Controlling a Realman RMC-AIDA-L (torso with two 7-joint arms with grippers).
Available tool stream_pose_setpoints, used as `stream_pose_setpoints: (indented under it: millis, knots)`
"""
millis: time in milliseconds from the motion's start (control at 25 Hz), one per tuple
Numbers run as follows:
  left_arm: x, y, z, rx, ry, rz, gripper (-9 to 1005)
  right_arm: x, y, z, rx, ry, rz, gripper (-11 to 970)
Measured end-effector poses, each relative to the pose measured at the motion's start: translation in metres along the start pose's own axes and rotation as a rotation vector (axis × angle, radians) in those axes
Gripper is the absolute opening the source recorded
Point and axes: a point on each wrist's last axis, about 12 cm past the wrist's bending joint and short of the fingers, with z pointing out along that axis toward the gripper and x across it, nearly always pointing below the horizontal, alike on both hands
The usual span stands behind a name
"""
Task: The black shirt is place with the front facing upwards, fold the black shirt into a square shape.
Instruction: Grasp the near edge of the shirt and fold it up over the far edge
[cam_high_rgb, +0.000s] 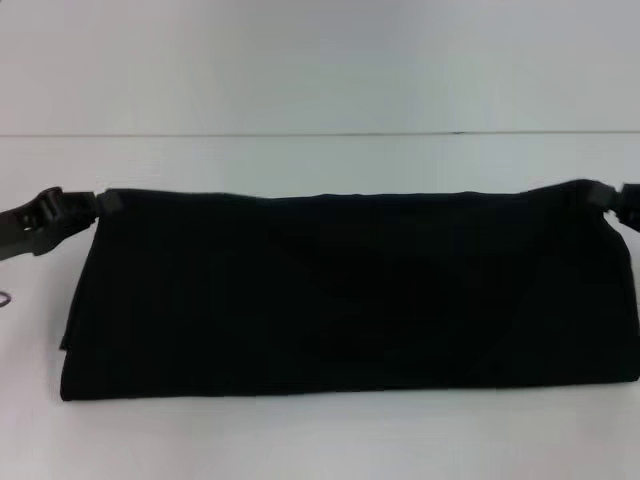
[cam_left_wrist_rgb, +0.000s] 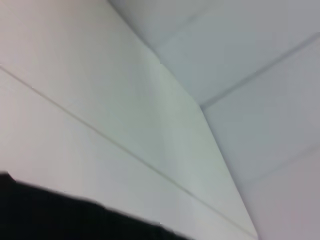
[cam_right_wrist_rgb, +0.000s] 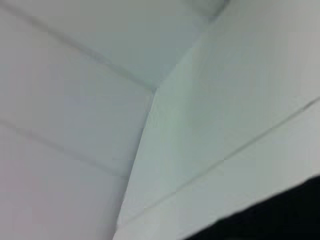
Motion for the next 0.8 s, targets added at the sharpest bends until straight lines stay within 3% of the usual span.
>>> stream_pose_setpoints:
  millis: [40,360,800]
  knots:
    - [0.003,0.003,0.007,-0.019,-0.055,0.001,30,0.001,-0.001,0.007,0.012,-0.026,-0.005,30]
    - [0.009,0.010,0.030,-0.111,-0.151,0.037,30,0.009,-0.008,0.053,0.128,-0.174,-0.071,30]
    - [0.010,0.012,0.047,-0.183,-0.211,0.077,31,0.014,-0.010,0.082,0.204,-0.253,-0.118,24]
